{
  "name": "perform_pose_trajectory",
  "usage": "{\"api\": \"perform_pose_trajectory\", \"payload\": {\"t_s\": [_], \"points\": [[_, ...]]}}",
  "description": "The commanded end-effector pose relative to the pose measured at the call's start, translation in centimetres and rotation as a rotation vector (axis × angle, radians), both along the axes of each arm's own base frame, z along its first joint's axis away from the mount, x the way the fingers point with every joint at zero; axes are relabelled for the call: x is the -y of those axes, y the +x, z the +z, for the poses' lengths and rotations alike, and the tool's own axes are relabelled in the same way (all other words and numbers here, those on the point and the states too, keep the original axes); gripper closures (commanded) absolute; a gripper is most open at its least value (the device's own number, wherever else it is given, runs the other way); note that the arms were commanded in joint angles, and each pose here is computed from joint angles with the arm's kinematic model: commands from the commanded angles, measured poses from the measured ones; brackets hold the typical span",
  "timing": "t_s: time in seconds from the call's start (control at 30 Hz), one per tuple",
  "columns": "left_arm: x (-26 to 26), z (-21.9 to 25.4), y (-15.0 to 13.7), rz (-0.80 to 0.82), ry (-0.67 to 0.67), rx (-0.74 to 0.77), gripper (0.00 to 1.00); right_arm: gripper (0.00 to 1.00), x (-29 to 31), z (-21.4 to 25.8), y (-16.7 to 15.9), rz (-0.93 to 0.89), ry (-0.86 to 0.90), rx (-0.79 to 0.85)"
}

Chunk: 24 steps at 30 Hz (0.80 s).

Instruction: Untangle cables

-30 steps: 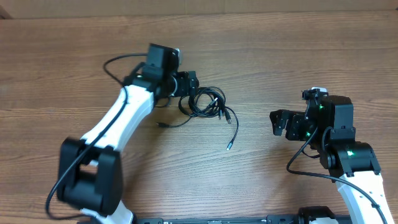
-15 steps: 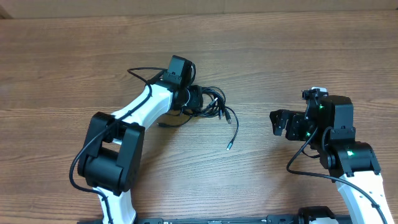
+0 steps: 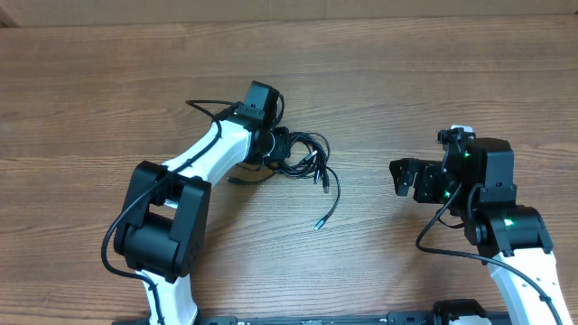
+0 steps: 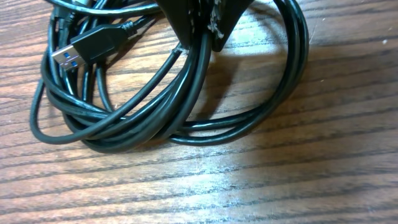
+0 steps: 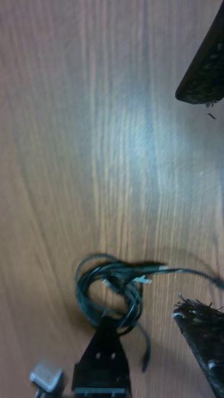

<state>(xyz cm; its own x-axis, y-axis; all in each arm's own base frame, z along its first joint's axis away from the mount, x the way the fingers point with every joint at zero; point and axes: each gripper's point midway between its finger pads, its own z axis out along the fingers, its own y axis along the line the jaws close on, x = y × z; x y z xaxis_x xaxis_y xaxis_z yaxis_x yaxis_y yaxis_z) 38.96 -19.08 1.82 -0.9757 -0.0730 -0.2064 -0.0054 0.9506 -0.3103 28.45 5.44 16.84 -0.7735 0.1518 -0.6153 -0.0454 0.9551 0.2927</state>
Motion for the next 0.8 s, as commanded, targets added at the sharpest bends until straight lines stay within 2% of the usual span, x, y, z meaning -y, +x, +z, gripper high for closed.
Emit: {"api": "perform_pose_trajectory", "payload": {"t_s": [0.0,0.13,0.33,0.47,0.53,0.63,0.77], "points": [[1.6,5.8,1.1,-0.032,-0.074,0.105,0.96,0.0,-1.5,2.0,0.6,0.055,0.062,0.058],[3.6,10.8,-0.4,-0.113,-0.183,0.161,0.96,0.0,-2.9,3.2,1.2,0.116,0.123,0.106],[6.1,14.5,-4.0,-0.246,-0.194,0.209,0.96,0.0,-5.3,3.7,2.2,0.225,0.224,0.129],[7.5,15.0,-6.0,-0.303,-0.192,0.203,0.96,0.04,-6.7,2.8,2.6,0.273,0.244,0.106],[8.1,15.0,-6.6,-0.321,-0.191,0.196,0.96,0.11,-7.4,2.1,2.8,0.29,0.245,0.087],[8.5,15.0,-6.9,-0.336,-0.19,0.199,0.96,0.32,-8.0,0.4,3.1,0.301,0.247,0.034],[8.4,15.1,-6.8,-0.336,-0.186,0.207,0.96,0.36,-8.1,-1.8,3.2,0.295,0.247,-0.042]]}}
